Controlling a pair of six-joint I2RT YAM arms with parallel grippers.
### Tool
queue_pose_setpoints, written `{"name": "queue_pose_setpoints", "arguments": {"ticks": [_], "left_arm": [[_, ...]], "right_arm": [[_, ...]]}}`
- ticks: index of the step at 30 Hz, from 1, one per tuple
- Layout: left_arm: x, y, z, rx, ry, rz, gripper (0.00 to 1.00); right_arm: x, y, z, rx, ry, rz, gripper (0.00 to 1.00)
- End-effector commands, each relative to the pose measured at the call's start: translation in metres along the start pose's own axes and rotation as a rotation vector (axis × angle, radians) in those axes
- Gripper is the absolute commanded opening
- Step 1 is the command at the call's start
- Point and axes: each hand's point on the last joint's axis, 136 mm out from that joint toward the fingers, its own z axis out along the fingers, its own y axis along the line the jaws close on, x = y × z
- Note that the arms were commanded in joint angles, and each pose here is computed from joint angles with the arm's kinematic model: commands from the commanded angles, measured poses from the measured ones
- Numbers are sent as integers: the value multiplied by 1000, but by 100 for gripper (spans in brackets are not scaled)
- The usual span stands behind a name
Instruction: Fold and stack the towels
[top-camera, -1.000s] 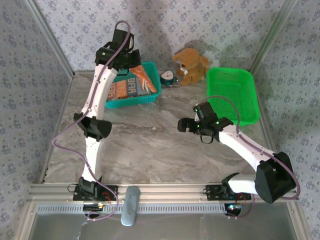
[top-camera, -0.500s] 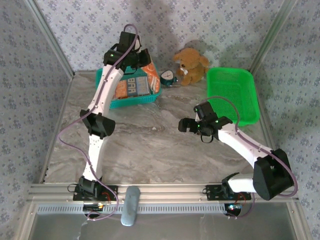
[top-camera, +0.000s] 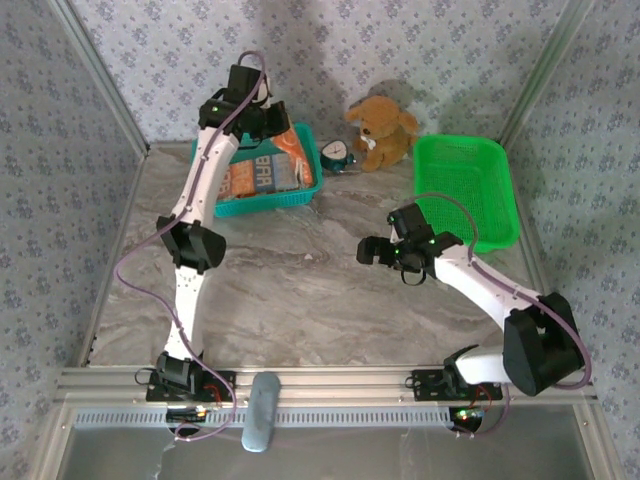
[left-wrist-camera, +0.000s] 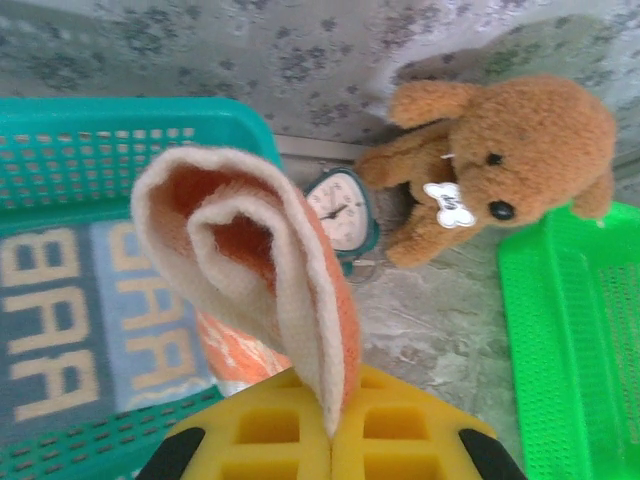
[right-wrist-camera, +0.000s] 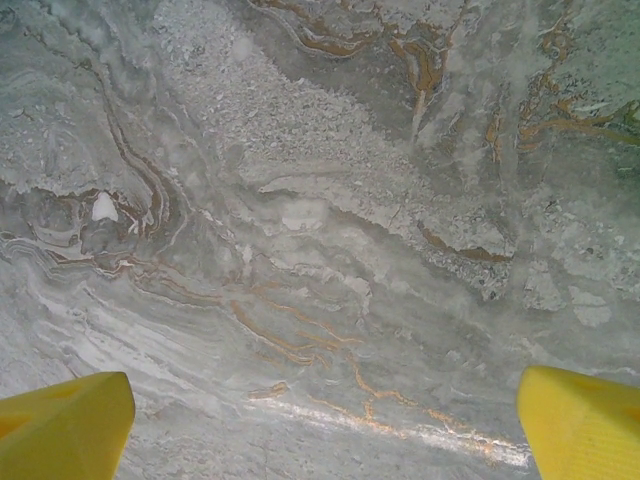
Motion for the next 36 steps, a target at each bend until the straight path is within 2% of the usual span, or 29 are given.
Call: {"name": "queue_pose_setpoints", "arguments": {"ticks": [1,15,23,28,36], "left_arm": [[-13,8,-26,-25,-36,34,0],[-5,90,-33,-210,29,14,0],[8,129,-29,-241,61,-60,0],[6,114,-30,-184,52,-82,0],[-15,52,-43,-87,-17,-59,0]], "right_arm": [[-2,0,4,-6,2,-15,100],[-3,6,10,-19,21,-18,100],[-3,6,11,-20,25,-21,100],[-3,8,13,-23,29,-22,100],[-2,10,14,-27,33,-29,100]]}}
